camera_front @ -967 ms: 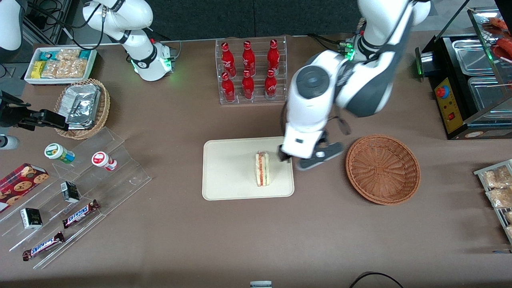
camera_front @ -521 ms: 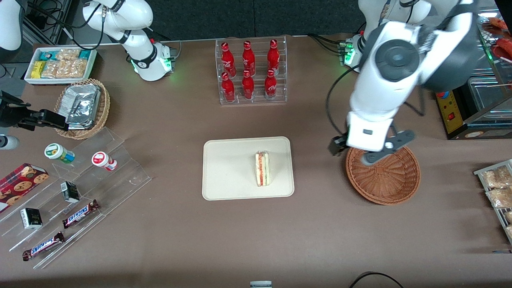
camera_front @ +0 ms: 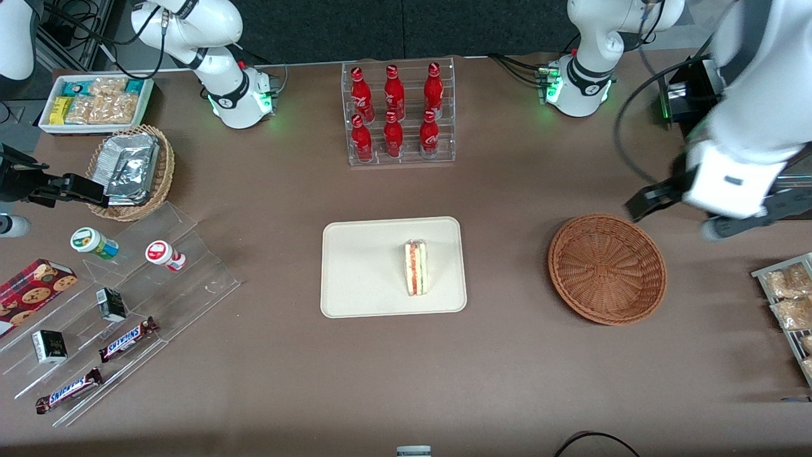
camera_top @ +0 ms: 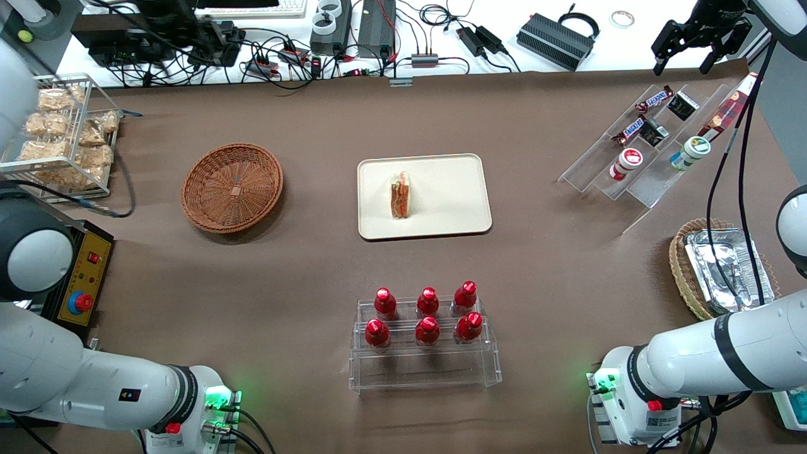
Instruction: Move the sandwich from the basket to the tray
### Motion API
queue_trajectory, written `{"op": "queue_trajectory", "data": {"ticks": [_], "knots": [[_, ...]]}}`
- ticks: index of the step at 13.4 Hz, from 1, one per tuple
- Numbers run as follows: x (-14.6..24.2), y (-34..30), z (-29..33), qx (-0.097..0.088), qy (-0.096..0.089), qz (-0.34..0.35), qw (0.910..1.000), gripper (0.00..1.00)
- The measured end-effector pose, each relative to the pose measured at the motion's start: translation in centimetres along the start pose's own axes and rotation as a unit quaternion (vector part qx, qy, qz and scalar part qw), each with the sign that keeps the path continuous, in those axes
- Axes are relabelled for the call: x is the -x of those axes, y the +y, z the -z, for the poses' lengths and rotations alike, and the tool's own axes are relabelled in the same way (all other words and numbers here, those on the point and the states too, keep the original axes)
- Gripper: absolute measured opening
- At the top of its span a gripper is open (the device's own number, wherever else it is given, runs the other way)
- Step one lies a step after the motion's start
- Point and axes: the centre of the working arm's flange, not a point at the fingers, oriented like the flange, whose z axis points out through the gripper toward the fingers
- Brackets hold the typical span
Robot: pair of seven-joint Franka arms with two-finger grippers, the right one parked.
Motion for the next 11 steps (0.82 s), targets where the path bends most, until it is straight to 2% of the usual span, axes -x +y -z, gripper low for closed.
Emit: {"op": "queue_trajectory", "data": {"ticks": [4, 6, 8, 11], "knots": [[-0.7, -6.9, 0.4, 0.019, -0.018, -0.043, 0.9987, 1.00], [-0.2, -8.3, 0.3, 0.037, -0.024, -0.077, 0.9960, 1.00], [0.5, -9.3, 0.5, 0.047, -0.017, -0.111, 0.9926, 1.00], [2.4, -9.1, 1.0, 0.049, -0.006, -0.127, 0.9907, 1.00]]}}
